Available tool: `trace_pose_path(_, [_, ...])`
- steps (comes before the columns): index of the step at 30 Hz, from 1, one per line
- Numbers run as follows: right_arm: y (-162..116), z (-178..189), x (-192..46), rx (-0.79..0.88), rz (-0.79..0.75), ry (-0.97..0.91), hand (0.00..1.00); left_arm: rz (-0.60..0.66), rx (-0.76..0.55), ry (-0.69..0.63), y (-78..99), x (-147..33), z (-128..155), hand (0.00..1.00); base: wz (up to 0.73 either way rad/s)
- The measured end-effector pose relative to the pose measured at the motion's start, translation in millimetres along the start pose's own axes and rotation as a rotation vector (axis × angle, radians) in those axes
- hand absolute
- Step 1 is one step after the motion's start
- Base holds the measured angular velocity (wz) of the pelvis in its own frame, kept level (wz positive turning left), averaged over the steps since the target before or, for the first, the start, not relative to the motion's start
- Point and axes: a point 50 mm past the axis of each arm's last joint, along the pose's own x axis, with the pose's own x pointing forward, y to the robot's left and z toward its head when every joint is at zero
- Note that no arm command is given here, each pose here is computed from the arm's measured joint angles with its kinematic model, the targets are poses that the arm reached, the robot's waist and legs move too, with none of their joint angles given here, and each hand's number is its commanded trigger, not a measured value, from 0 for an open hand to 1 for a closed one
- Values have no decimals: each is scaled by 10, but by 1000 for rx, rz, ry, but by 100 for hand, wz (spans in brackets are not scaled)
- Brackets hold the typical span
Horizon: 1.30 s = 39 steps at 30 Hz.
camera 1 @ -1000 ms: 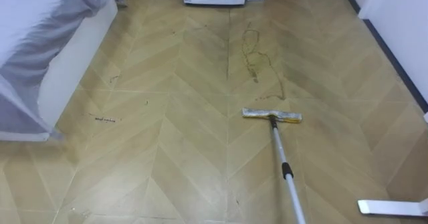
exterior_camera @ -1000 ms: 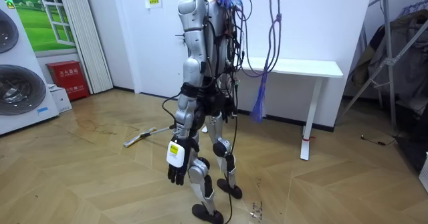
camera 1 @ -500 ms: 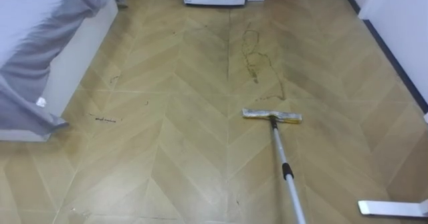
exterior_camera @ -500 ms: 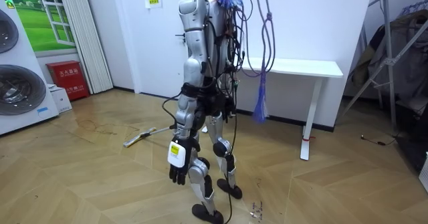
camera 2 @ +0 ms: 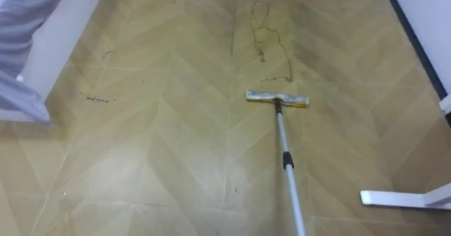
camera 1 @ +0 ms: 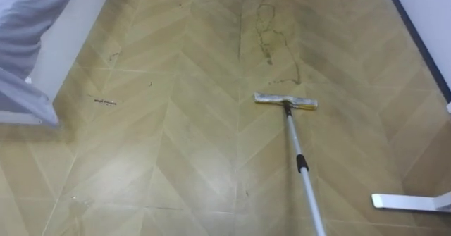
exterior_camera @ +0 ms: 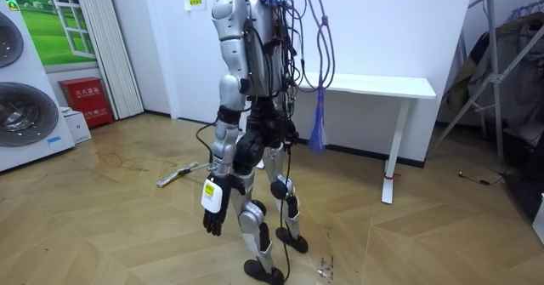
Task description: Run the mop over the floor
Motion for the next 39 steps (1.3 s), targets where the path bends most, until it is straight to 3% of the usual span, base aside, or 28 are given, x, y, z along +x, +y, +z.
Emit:
trace_pose_path(6, [-71, 94, -10, 53, -61, -37, 100, 29, 18, 1, 18, 16, 66, 0, 7])
trace_pose_path(14, [-22, -77, 7, 159, -57, 28, 100, 63, -69, 21, 0, 13, 61, 0, 1])
trace_pose_path(20, [-46, -12, -2, 188, -63, 29, 100, 66, -138, 53, -47, 3, 7, 0, 3])
trace_pose_path(24, [-360, 318, -76, 223, -110, -40, 100, 41, -138, 117, -159, -30, -212, 0, -32])
trace_pose_path(27, [-627, 779, -219, 306, -111, -191, 100, 28, -142, 90, -132, -22, -196, 0, -21])
trace_pose_path(31, [-744, 1006, -310, 355, -88, -300, 100, 20, -156, 55, -46, -6, -129, 0, 8])
trace_pose_path(35, [-692, 657, -198, 463, -39, -222, 100, 1, -161, 34, -39, 1, -24, 0, 21])
trace_pose_path(39, [-664, -187, -78, 488, -96, 24, 100, 46, -179, -46, 19, 1, 240, 0, 39])
